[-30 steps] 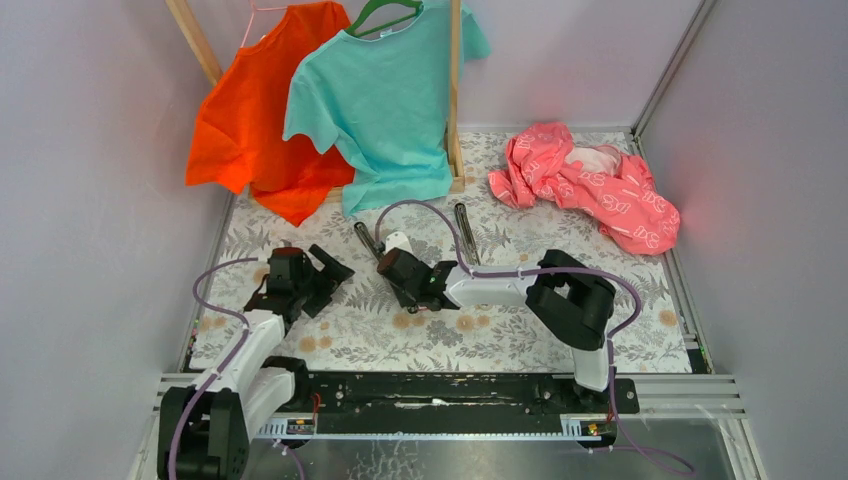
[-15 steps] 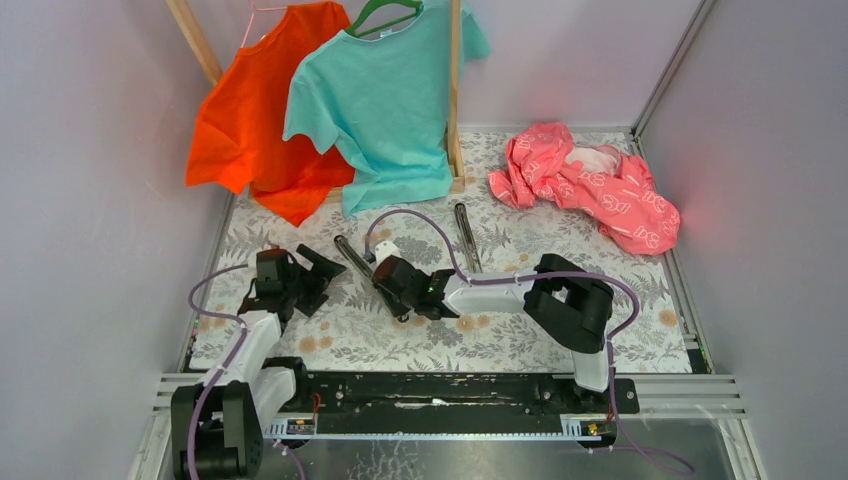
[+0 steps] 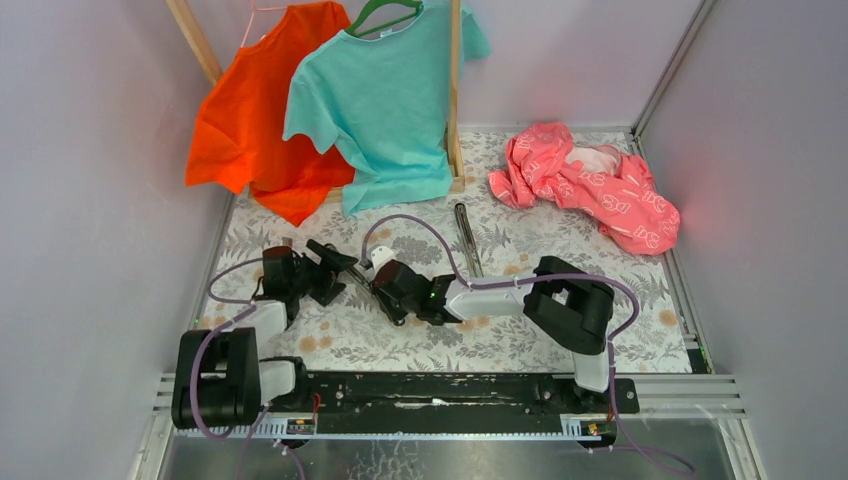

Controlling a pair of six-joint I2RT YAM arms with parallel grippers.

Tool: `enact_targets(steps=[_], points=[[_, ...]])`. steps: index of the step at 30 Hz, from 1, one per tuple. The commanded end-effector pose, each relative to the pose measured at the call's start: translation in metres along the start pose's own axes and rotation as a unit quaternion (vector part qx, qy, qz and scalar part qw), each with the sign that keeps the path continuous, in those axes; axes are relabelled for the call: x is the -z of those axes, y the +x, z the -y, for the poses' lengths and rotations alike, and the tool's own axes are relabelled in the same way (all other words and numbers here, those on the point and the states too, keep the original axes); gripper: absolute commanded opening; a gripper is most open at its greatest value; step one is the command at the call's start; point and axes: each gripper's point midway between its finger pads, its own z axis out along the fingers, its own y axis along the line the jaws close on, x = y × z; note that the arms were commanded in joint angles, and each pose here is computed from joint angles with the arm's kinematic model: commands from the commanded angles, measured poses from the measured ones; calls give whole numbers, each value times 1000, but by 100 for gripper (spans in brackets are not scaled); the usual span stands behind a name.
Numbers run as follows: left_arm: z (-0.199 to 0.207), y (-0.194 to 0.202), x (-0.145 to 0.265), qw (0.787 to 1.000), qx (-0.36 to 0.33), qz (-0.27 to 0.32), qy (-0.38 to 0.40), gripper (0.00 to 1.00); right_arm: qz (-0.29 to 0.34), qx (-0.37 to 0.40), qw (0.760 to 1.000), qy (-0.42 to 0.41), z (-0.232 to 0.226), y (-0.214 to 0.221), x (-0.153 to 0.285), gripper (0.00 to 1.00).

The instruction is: Load the staples into the stapler

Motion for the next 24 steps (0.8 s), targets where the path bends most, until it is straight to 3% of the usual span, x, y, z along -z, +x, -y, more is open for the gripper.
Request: enact_targets(steps=[1,4,7,15,24], points=[[1,0,-12,999,3,-11,30,89,26,19,999,-31,-21,-14,8,7],[1,-1,-19,999,6,-14,41,82,24,23,999,-29,-21,-13,9,7],[1,-4,-21,999,-3,-3,45,69,21,24,999,-22,-19,-11,9,7],[1,-25,-7,995,-76,66,22,43,12,31,999,2,-9,-2,2,7],[19,-20,3,986,-136,91,45,33,22,39,999,11,-6,-2,-8,7]])
